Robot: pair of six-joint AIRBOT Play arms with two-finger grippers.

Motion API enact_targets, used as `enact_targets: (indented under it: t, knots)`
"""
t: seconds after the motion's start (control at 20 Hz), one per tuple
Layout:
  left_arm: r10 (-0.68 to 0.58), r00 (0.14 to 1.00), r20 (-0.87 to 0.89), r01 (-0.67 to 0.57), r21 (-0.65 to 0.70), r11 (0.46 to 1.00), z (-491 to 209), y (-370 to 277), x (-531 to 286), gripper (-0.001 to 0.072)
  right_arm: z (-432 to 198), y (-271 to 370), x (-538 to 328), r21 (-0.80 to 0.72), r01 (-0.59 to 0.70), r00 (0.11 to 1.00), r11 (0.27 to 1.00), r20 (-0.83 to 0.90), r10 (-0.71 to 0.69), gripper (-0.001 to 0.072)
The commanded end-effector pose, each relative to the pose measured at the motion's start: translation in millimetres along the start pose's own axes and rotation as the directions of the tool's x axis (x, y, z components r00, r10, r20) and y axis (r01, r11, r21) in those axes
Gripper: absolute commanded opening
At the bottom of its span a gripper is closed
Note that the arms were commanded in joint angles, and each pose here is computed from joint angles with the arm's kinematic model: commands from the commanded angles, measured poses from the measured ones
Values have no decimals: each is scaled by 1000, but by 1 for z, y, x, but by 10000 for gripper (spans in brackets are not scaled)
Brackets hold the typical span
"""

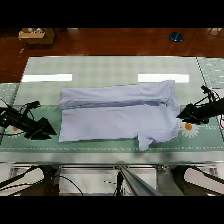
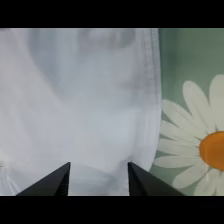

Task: Fold the shirts.

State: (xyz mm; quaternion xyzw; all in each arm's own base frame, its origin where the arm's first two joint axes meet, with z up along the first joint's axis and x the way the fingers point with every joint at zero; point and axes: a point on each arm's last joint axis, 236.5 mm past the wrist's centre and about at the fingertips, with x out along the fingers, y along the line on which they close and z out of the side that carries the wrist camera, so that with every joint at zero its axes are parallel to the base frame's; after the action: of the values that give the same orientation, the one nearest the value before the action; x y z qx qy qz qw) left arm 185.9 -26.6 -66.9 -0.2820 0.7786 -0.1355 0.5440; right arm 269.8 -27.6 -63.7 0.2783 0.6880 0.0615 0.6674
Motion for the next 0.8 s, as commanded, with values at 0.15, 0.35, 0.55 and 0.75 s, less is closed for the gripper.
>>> enact_targets:
  t: [0.15,0.35,0.55,0.75]
  knots:
    - [48,999,-8,-49,-37,998,6,11,11,467,-6,5,7,5,-35,999,999,12,35,459]
    - [68,997,-29,-69,-45,997,15,13,26,467,-1,12,-8,-25,-19,997,1000,81,21,459]
    - [90,995,-32,-90,-18,996,29,1,49,467,2,21,-29,-48,3,986,999,168,6,458]
    - [105,993,-52,-104,13,994,35,-8,71,16,-1,20,-38,-40,31,981,999,192,-23,459]
